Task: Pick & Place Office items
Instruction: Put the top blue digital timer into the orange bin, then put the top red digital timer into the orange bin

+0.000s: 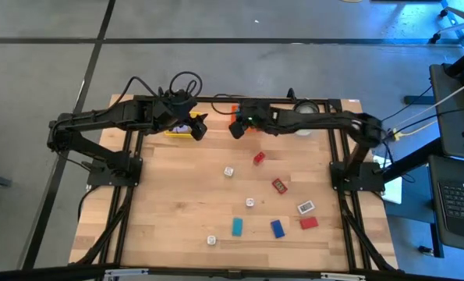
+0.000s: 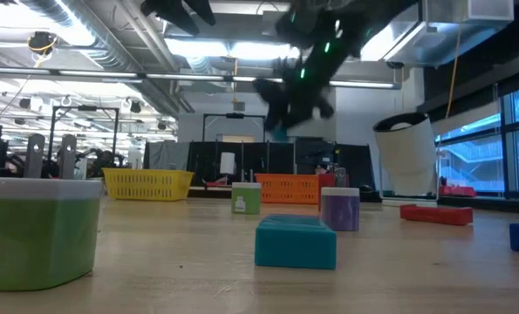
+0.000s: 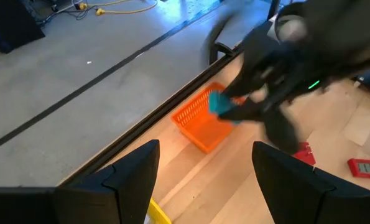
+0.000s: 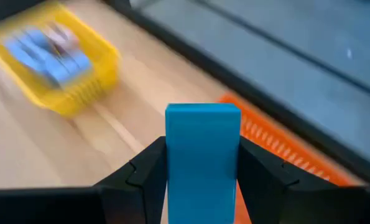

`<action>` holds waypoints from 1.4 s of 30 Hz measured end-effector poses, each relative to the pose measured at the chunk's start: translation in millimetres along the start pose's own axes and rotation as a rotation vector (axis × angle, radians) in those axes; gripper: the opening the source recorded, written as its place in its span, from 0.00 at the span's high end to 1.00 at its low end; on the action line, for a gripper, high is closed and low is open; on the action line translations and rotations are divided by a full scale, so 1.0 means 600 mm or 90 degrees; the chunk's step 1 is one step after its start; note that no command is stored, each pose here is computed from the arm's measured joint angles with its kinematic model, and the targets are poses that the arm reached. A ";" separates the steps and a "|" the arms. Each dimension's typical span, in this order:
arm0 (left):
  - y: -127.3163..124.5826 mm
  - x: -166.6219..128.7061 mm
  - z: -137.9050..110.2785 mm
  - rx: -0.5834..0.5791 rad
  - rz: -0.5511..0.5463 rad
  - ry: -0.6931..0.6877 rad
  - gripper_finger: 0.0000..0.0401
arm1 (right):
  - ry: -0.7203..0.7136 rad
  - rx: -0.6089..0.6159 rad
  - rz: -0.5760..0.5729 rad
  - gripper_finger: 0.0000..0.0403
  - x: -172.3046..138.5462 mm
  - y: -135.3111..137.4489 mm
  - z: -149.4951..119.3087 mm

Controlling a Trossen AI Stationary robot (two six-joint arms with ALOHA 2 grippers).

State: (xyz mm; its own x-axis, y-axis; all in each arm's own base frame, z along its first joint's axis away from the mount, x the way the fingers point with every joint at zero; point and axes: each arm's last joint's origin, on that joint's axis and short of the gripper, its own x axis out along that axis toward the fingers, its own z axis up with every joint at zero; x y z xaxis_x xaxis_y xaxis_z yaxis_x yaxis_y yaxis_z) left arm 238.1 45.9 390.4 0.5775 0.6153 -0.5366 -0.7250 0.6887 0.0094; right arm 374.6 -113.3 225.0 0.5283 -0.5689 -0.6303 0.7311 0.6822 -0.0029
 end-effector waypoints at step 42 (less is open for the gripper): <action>0.003 -0.001 -0.013 -0.023 -0.013 0.056 0.37 | 0.263 0.103 0.110 0.24 -0.045 -0.057 -0.015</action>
State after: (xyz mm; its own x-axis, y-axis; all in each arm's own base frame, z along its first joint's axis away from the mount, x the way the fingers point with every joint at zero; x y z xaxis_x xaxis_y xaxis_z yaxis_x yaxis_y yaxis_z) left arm 233.9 43.9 384.2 0.5582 0.5647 -0.6078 -0.7275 0.6854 -0.0314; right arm 331.4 -117.2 235.1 0.4564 -0.1997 -0.8671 0.7227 0.6517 0.2303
